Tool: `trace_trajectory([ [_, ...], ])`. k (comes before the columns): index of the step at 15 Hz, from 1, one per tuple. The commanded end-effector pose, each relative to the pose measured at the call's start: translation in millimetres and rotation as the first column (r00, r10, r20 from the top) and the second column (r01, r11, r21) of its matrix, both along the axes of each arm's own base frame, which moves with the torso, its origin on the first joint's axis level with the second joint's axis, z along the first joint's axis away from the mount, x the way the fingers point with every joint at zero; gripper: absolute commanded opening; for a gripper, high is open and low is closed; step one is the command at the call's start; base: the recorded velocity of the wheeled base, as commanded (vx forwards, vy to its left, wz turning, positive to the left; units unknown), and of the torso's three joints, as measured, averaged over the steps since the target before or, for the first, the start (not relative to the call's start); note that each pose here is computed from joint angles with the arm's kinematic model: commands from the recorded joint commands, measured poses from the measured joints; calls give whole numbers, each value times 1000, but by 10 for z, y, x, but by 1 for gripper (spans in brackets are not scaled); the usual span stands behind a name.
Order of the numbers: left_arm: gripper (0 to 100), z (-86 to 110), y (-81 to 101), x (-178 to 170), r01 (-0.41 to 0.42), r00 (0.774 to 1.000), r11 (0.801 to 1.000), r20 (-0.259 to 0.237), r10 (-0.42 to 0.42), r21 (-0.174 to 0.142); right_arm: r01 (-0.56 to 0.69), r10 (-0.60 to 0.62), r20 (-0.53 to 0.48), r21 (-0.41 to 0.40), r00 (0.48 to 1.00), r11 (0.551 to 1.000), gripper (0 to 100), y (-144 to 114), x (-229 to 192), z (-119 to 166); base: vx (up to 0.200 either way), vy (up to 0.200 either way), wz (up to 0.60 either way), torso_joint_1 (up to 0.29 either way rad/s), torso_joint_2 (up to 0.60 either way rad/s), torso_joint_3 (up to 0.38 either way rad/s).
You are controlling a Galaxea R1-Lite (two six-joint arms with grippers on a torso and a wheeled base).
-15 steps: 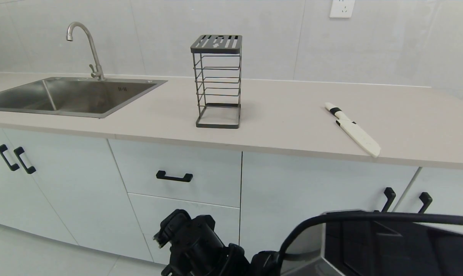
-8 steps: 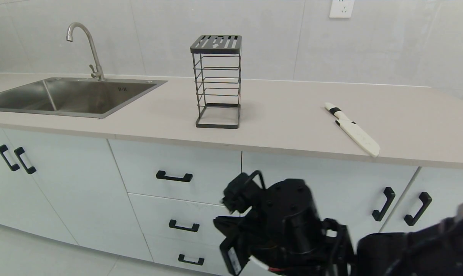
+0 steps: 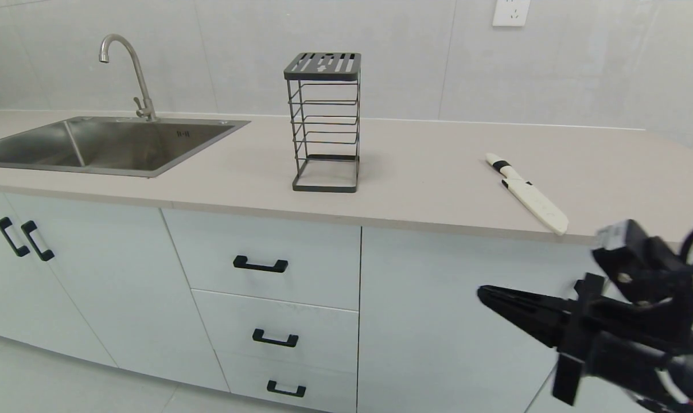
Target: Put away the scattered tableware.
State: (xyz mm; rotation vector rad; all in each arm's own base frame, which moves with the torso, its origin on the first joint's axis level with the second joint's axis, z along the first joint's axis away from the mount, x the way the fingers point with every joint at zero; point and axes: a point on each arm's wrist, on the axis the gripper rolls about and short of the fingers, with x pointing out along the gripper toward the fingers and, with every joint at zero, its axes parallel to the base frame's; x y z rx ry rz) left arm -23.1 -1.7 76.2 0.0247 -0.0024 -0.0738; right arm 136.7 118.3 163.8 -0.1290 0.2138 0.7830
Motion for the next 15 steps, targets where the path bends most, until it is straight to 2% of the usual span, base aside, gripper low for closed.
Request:
trace_trajectory([
  [1, 100, 0, 0, 0, 0, 1000, 1000, 0, 0, 0, 53, -41, 244, -42, 969, 998, 0, -684, -445, -21, 0, 0, 0, 0, 0, 0],
  [3, 100, 0, 0, 0, 0, 1000, 1000, 0, 0, 0, 108, -80, 401, -47, 912, 993, 0, -914, -767, -27, 0, 0, 0, 0, 0, 0],
  [4, 100, 0, 0, 0, 0, 1000, 1000, 0, 0, 0, 159, -136, 481, -7, 866, 987, 0, -1013, -1017, -51, 0, 0, 0, 0, 0, 0],
  [5, 100, 0, 0, 0, 0, 1000, 1000, 0, 0, 0, 171, -149, 495, 2, 856, 985, 0, -1029, -1063, -59, 0, 0, 0, 0, 0, 0],
  [6, 100, 0, 0, 0, 0, 1000, 1000, 0, 0, 0, 250, -227, 558, 35, 798, 968, 0, -1087, -1251, -109, 0, 0, 0, 0, 0, 0],
  [7, 100, 0, 0, 0, 1, 1000, 1000, 0, -1, 3, 309, -289, 623, 80, 727, 948, 0, -1111, -1410, -122, 0, 0, 0, 0, 0, 0],
  [8, 100, 0, 0, 0, 1, 1000, 1000, 0, -1, 1, 341, -355, 641, 151, 680, 928, 0, -1112, -1524, -135, 0, 0, 0, 0, 0, 0],
  [9, 100, 0, 0, 0, 1, 1000, 1000, 0, -1, 3, 359, -413, 631, 220, 657, 907, 0, -1102, -1603, -196, 0, 0, 0, 0, 0, 0],
  [10, 100, 0, 0, 0, 1, 1000, 1000, 0, -1, 0, 363, -451, 597, 270, 663, 892, 0, -1093, -1632, -321, 0, 0, 0, 0, 0, 0],
  [12, 100, 0, 0, 0, 1, 1000, 1000, 0, -1, 0, 354, -455, 580, 286, 676, 891, 0, -1092, -1642, -339, 0, 0, 0, 0, 0, 0],
  [13, 100, 0, 0, 0, 1, 1000, 1000, 0, -1, 3, 361, -445, 547, 262, 709, 895, 0, -1097, -1621, -391, 0, 0, 0, 0, 0, 0],
  [14, 100, 0, 0, 0, 1, 1000, 1000, 0, -1, 1, 383, -447, 464, 229, 765, 895, 0, -1103, -1594, -506, 0, 0, 0, 0, 0, 0],
  [15, 100, 0, 0, 0, 1, 1000, 1000, 0, -1, -5, 412, -466, 404, 219, 787, 885, 0, -1115, -1610, -619, 0, 0, 0, 0, 0, 0],
])
